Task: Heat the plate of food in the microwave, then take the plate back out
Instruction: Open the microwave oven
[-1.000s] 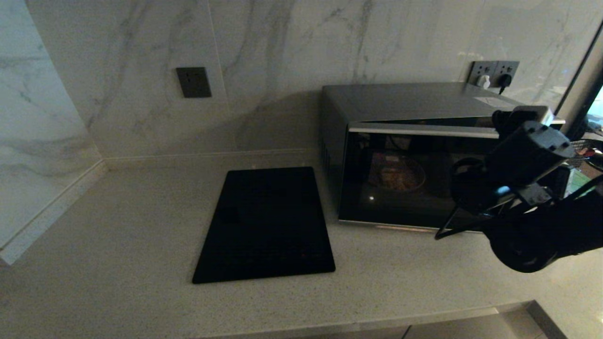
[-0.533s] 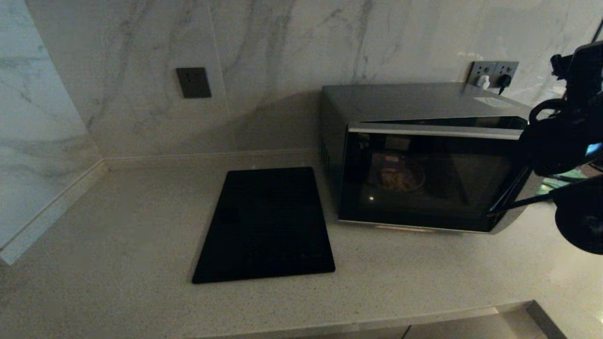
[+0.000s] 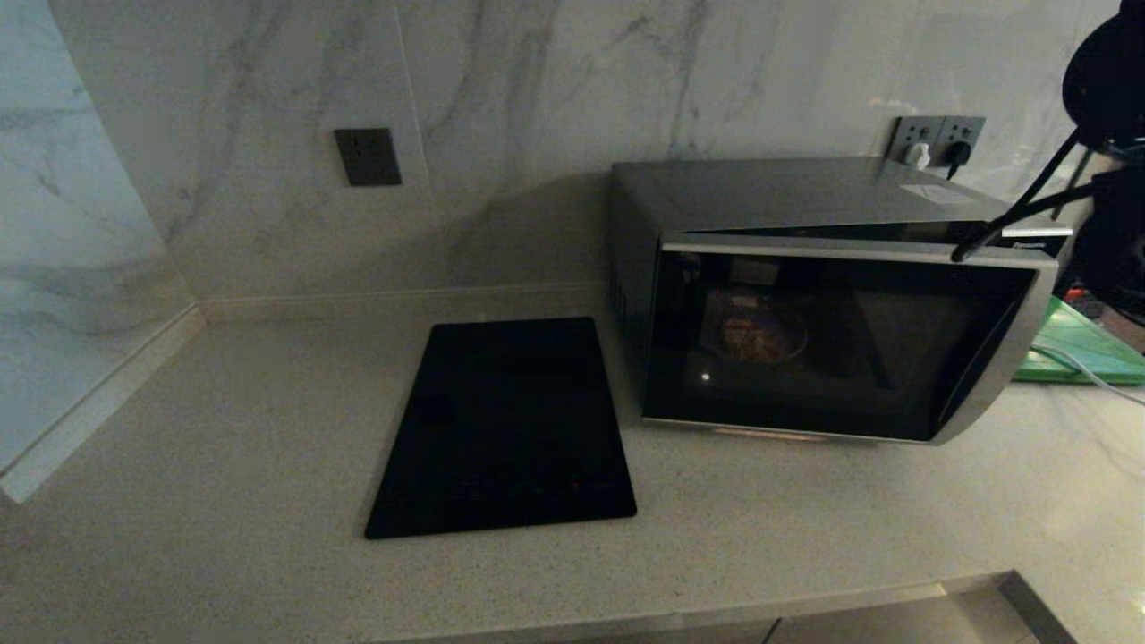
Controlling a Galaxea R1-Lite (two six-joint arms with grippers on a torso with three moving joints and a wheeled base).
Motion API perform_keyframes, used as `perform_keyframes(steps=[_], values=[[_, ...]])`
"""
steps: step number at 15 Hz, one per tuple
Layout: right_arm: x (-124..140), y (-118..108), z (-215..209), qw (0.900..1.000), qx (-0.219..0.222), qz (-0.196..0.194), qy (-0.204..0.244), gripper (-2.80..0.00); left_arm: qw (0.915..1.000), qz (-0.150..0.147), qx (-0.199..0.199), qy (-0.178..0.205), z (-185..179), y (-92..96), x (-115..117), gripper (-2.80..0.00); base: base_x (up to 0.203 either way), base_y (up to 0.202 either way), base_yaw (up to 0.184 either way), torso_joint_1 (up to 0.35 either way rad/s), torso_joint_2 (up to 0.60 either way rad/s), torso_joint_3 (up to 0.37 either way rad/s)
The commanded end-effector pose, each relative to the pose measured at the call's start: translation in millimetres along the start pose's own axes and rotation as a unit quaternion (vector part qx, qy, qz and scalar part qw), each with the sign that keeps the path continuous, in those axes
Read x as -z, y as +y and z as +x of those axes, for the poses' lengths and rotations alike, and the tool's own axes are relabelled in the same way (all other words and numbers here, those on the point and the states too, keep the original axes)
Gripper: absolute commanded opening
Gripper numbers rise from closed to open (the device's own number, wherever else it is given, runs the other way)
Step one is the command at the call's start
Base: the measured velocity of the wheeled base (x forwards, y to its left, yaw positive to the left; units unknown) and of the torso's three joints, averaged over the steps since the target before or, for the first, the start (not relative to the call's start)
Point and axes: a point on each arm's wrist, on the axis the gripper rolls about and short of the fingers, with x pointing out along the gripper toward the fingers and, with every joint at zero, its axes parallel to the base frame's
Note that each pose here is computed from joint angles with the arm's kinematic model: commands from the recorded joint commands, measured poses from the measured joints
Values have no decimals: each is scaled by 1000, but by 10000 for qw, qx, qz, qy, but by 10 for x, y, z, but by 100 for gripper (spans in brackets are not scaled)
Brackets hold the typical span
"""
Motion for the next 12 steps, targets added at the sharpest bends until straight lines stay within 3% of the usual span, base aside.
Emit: perform_keyframes(steps=[1,3,6,9,12], values=[[-162,-49,-14,9985,-22,-552,25,-280,10000,-2,-8,-2,0,0,0,-280,0,0,0,0,0,0],[-267,-103,-5,9909,-27,-1342,25,-280,10000,-2,-11,-3,0,0,0,-280,0,0,0,0,0,0],[-432,-291,16,9712,-34,-2383,32,-280,10000,-2,-4,-2,0,0,0,-280,0,0,0,0,0,0],[-614,-584,28,9742,-18,-2257,37,-280,10000,-2,-5,-2,0,0,0,-280,0,0,0,0,0,0],[-680,-1041,24,9843,-9,-1767,33,-280,10000,-2,-9,-9,-1,0,-4,-280,0,0,0,0,0,0]])
